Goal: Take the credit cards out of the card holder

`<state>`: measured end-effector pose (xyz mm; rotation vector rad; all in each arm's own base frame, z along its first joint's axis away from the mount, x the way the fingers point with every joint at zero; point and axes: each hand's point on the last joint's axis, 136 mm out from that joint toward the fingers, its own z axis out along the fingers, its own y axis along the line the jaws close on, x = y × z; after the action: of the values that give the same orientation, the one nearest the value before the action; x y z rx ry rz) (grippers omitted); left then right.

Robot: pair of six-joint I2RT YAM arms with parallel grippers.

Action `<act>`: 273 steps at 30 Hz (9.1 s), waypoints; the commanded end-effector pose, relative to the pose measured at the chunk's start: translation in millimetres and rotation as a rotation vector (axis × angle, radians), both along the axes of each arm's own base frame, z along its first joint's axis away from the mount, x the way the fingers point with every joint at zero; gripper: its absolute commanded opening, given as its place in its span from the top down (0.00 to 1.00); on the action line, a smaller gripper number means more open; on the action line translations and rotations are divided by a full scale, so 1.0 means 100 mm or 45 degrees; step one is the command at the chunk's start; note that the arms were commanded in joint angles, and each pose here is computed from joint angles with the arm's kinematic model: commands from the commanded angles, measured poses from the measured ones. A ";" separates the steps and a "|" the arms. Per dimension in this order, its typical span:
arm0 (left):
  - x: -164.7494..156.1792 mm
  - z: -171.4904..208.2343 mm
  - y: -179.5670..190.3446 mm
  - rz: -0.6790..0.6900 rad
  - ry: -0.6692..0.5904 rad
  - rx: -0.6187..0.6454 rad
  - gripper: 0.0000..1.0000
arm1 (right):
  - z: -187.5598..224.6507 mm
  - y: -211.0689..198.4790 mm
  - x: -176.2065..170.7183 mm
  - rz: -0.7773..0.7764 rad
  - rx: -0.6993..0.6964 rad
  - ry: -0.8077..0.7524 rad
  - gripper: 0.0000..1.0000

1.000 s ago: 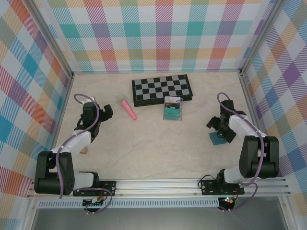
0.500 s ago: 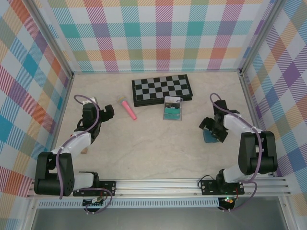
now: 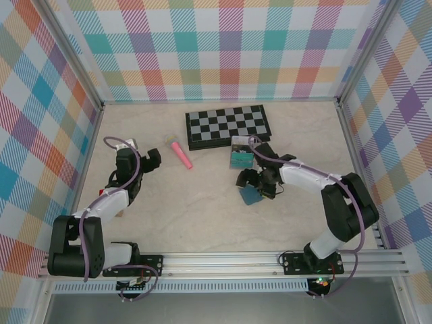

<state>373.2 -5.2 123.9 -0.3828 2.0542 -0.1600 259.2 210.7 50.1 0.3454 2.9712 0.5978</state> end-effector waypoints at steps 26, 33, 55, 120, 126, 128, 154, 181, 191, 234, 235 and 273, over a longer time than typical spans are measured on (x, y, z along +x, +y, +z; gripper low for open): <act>-0.75 0.20 -1.48 -0.472 0.348 -0.552 0.07 | -0.18 -0.01 0.06 0.064 0.297 0.081 0.34; -0.86 -0.05 -2.12 -0.621 0.481 -0.624 0.29 | -0.10 0.18 0.08 0.087 0.461 0.060 0.41; -0.95 -0.87 -2.90 -0.618 0.811 -0.620 0.74 | -0.29 -0.03 -0.01 0.058 0.288 0.087 0.46; -1.57 -0.27 -1.18 -0.024 0.645 -0.278 0.00 | 0.27 0.77 -0.49 0.812 -0.296 -0.480 0.46; -1.40 -0.13 -1.47 -0.217 0.635 -0.245 0.00 | 0.33 0.44 -0.20 0.457 -0.149 -0.342 0.44; -1.33 -0.09 -1.66 -0.310 0.643 -0.262 0.00 | 0.31 0.36 -0.12 0.361 -0.105 -0.289 0.44; -1.17 -0.52 -2.29 -0.433 0.807 -0.507 0.38 | -0.35 0.94 0.09 0.871 -0.047 -0.163 0.61; -1.26 -0.94 -2.31 -0.426 1.003 -0.681 0.55 | -0.02 0.97 -0.24 0.546 0.216 -0.039 0.72; -1.24 -0.90 -2.44 -0.538 0.963 -0.843 0.56 | -0.30 0.98 -0.26 0.536 0.192 0.049 0.76; -1.19 -0.49 -2.51 -0.705 0.763 -0.937 1.00 | -0.16 1.07 -0.09 0.493 -0.131 -0.027 0.68; -1.19 -0.50 -2.50 -0.700 0.763 -0.933 1.00 | -0.18 1.05 -0.08 0.491 -0.145 -0.025 0.69; -1.24 -0.66 -2.28 -0.546 0.828 -0.820 0.99 | -0.03 0.52 0.10 0.287 -0.367 -0.189 0.74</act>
<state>247.7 -237.1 56.7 -0.3963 2.6608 -1.1405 264.4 260.8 28.9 -0.0340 2.9692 0.1337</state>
